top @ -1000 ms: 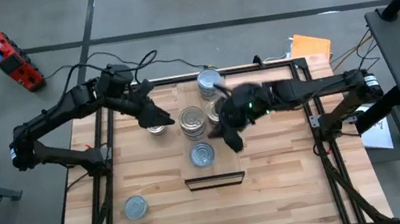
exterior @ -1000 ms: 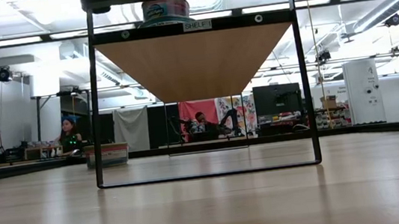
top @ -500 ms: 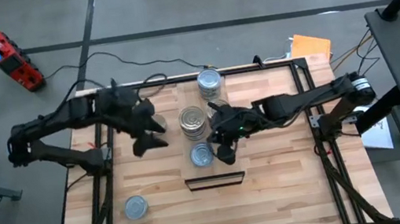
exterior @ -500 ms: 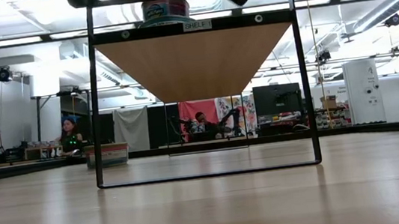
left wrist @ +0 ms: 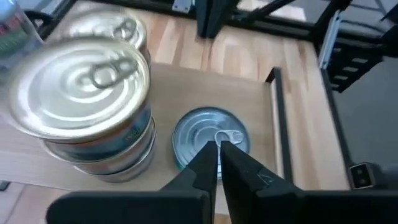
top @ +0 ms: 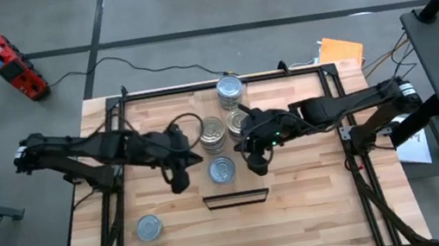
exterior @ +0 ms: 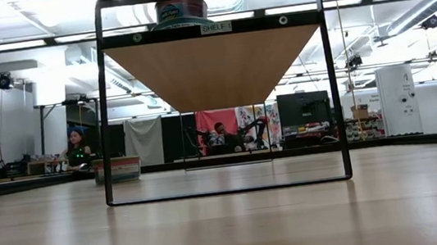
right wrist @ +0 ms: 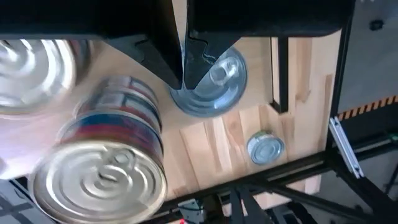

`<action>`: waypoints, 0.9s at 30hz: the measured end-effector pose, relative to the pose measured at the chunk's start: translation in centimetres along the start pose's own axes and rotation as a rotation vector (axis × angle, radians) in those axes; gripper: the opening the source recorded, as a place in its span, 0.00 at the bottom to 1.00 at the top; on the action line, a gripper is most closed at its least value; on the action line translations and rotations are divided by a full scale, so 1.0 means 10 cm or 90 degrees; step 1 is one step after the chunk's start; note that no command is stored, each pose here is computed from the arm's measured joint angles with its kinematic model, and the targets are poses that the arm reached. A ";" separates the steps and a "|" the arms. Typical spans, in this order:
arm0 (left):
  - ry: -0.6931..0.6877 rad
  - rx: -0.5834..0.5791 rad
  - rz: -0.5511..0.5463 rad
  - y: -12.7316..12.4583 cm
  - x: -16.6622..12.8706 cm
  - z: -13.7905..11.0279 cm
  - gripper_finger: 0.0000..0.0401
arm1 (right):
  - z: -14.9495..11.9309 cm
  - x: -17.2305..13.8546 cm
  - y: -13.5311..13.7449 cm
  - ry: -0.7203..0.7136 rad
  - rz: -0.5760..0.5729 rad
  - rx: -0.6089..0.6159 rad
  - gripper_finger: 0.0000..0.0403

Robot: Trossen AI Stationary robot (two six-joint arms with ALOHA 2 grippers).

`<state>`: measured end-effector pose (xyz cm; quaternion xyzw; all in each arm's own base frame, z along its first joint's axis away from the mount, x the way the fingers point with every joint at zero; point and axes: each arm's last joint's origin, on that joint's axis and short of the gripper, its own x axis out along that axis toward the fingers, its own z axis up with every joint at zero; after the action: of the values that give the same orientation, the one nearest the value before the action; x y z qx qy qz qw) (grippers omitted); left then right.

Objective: Stack canned seafood by type on shelf
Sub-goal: Stack the blue-pink tuna can on top of the blue-pink tuna can on the shelf aligned with the other blue-pink tuna can

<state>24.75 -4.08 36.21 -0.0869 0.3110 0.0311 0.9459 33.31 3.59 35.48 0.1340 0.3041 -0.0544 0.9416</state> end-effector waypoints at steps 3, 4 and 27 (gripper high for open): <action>0.006 -0.002 0.005 0.01 0.17 -0.09 0.00 | -0.01 -0.10 -0.02 0.008 -0.003 0.001 0.02; 0.012 -0.002 0.007 0.01 0.23 -0.12 0.00 | -0.01 -0.13 -0.02 0.012 -0.005 0.003 0.02; 0.013 0.002 0.162 0.24 0.76 -0.25 0.00 | 0.00 -0.20 -0.04 -0.005 -0.029 0.004 0.02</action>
<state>29.14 -2.14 29.31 -0.0458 0.3289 0.1496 0.9313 31.62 3.26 36.62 0.1298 0.3036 -0.0772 0.9408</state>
